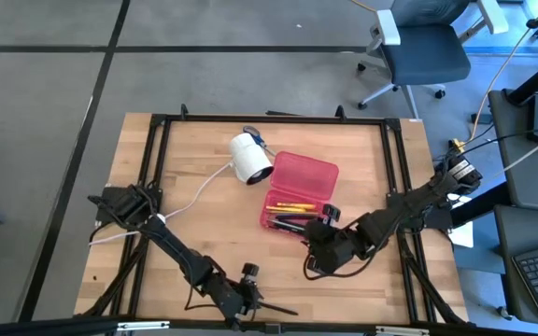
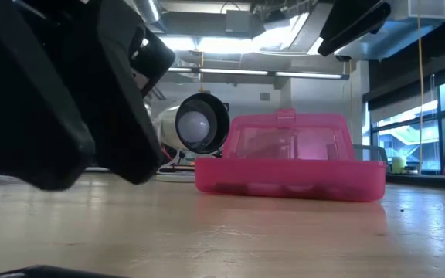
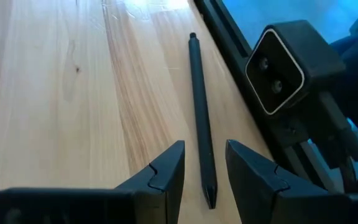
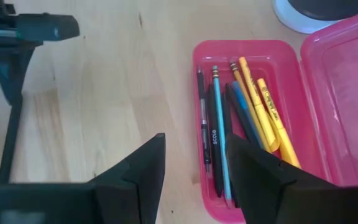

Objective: Pick & place school supplies into a supply box
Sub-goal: Put the black pen into the pink supply box

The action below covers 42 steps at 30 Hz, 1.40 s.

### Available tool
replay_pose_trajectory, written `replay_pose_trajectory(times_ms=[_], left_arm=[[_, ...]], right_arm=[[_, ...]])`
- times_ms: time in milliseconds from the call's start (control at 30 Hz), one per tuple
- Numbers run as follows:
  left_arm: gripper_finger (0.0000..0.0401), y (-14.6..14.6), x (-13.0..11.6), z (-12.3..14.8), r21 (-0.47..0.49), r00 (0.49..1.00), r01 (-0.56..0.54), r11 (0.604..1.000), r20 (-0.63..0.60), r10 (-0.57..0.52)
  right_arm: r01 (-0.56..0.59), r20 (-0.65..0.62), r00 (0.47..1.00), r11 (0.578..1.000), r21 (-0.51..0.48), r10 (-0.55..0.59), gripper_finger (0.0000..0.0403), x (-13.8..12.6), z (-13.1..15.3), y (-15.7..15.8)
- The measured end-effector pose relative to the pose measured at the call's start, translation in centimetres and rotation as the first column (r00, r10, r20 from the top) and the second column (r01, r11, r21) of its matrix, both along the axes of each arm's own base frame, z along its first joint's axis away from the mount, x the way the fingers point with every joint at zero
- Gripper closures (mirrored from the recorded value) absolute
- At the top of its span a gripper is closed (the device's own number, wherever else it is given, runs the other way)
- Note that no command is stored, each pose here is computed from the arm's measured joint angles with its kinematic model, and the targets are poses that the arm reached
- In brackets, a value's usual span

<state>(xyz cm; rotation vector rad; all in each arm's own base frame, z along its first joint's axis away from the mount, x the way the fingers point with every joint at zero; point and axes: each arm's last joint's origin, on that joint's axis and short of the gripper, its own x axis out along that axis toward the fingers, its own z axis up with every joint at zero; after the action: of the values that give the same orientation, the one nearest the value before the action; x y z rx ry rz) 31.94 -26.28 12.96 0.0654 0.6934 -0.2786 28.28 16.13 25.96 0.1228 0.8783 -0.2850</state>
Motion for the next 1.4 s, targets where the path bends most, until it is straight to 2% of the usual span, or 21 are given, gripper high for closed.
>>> replay_pose_trajectory(times_ms=[200,533,733,1067,1200,1400], left_arm=[[0.0292,-0.2,-0.1,-0.4,0.019,1.0,0.001,1.0,0.004,-0.002],[0.0292,-0.3,0.4,-3.1,0.018,1.0,-0.028,0.999,-0.01,0.028],[0.0312,-0.1,0.6,-3.6,0.016,0.998,-0.052,0.999,-0.037,0.052],[0.0385,0.1,0.6,-3.6,0.038,0.997,-0.072,0.997,-0.029,0.073],[0.0382,0.4,0.5,-2.9,0.053,0.998,-0.06,0.997,-0.022,0.061],[0.0377,1.0,0.3,-1.2,0.083,0.998,-0.066,0.994,-0.011,0.067]], right_arm=[[0.003,0.005,1.0,1.0,-0.005,-0.003,0.0231,0.0,0.0,0.0],[0.009,0.011,1.0,1.0,-0.016,-0.009,0.0231,0.0,0.0,0.0],[0.008,0.011,1.0,1.0,-0.017,-0.008,0.0231,0.0,0.0,0.0],[0.004,0.012,1.0,1.0,-0.013,-0.004,0.0231,-0.2,0.0,0.3],[0.028,0.03,0.999,1.0,0.006,-0.028,0.0231,-0.5,0.1,0.7],[0.011,0.093,0.996,0.998,-0.062,-0.005,0.0231,-1.7,0.5,2.3]])
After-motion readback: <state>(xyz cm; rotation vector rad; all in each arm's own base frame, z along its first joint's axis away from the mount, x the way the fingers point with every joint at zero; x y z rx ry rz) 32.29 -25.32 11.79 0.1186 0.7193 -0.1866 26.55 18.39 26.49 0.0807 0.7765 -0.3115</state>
